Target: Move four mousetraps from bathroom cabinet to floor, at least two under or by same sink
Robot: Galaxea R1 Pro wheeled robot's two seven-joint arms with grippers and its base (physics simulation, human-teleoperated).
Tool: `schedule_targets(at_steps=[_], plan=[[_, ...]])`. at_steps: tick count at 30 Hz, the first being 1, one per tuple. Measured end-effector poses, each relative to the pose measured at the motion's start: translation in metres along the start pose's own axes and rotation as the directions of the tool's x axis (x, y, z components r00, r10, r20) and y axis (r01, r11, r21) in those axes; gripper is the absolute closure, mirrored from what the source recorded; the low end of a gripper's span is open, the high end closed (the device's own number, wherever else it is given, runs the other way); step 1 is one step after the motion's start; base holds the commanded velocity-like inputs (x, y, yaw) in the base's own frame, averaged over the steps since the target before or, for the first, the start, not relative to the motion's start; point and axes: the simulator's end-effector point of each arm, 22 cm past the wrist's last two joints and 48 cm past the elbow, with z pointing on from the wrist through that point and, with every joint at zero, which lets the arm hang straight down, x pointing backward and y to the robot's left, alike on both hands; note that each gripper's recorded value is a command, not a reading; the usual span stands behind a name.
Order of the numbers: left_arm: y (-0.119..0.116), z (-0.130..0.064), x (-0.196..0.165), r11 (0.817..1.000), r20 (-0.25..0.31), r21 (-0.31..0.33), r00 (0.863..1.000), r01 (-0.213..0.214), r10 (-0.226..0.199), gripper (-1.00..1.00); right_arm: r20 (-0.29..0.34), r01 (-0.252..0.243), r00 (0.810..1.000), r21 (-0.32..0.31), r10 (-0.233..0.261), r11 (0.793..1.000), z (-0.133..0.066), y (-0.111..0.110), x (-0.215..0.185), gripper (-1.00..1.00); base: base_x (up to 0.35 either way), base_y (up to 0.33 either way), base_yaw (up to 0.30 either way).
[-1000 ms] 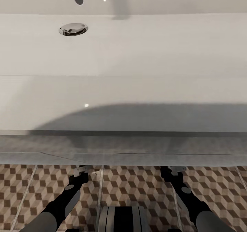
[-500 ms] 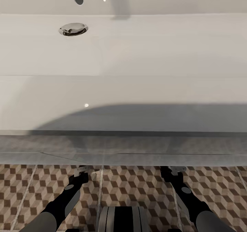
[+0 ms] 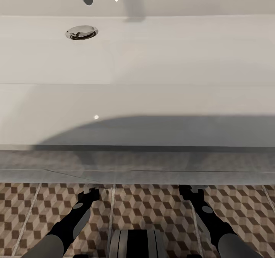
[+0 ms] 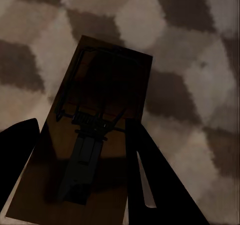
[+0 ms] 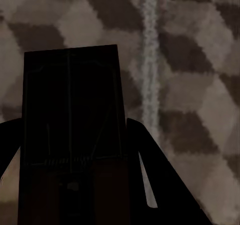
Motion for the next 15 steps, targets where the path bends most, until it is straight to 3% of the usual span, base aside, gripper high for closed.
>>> schedule_targets(at_steps=[15], plan=[[-0.0045, 0.0005, -0.0042, 1.0, 0.009, 0.006, 1.0, 0.009, -0.009, 1.0, 0.01, -0.002, 1.0, -0.001, 0.002, 1.0, 0.0015, 0.0011, -0.0046, 1.0, 0.0, 0.0, 0.0]])
